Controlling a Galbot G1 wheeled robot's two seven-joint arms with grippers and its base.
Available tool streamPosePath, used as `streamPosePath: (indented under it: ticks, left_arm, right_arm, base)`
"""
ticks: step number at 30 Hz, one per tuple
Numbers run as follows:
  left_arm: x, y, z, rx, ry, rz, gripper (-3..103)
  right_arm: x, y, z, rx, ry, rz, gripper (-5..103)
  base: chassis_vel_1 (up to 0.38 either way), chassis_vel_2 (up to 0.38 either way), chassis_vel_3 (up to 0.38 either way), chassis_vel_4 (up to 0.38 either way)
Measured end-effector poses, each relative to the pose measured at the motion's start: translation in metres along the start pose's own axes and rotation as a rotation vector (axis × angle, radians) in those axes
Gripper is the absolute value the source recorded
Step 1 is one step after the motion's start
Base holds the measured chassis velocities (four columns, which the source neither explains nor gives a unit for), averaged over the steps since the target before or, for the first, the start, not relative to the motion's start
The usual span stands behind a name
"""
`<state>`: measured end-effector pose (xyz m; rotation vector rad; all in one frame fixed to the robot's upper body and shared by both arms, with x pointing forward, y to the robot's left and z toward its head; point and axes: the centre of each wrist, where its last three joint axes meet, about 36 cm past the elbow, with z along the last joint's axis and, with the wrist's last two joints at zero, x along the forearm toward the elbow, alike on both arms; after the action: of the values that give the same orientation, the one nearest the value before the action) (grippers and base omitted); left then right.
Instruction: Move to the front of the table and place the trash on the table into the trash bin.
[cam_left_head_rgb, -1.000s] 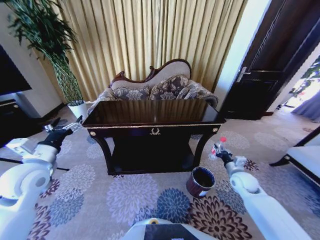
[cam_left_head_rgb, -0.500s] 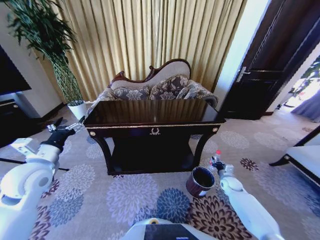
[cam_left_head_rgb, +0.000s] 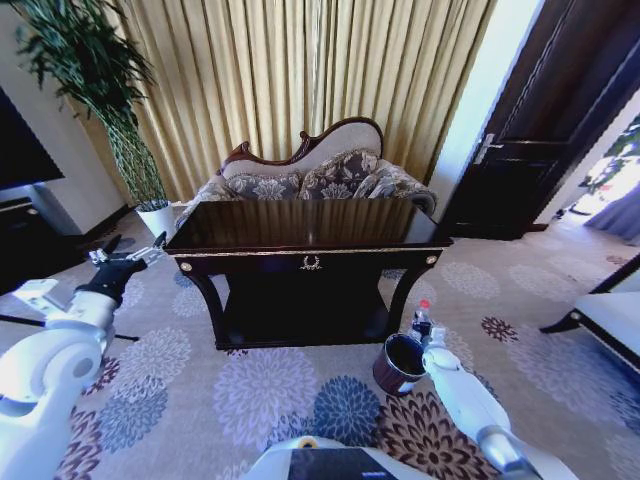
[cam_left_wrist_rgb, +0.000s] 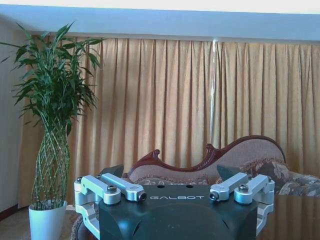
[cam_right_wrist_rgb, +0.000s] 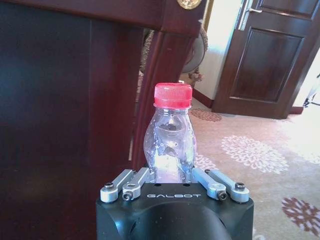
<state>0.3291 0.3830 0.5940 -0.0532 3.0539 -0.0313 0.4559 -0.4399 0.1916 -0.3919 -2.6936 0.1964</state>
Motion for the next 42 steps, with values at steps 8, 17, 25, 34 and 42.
streamPosePath:
  ticks: [8, 17, 25, 34, 42]
  left_arm:
    - [0.000, 0.000, 0.000, 0.001, -0.003, 0.003, 100]
    - [0.000, 0.000, 0.002, 0.009, -0.006, 0.005, 100]
    - [-0.001, 0.001, 0.002, 0.009, -0.006, 0.008, 100]
    - [-0.002, 0.001, 0.004, 0.011, -0.002, 0.011, 100]
    - [-0.002, 0.001, 0.005, 0.012, 0.000, 0.012, 100]
  right_arm:
    - [0.004, -0.010, 0.001, 0.026, -0.006, 0.011, 25]
    - [0.014, -0.014, 0.006, 0.048, -0.003, 0.005, 57]
    - [0.016, -0.015, 0.004, 0.050, -0.003, 0.003, 89]
    - [0.019, -0.015, 0.005, 0.049, 0.008, 0.001, 100]
    - [0.020, -0.017, 0.007, 0.046, 0.013, 0.005, 100]
  base:
    - [0.000, 0.000, 0.000, 0.000]
    - [0.000, 0.000, 0.000, 0.000]
    - [0.000, 0.000, 0.000, 0.000]
    - [0.000, 0.000, 0.000, 0.000]
    - [0.000, 0.000, 0.000, 0.000]
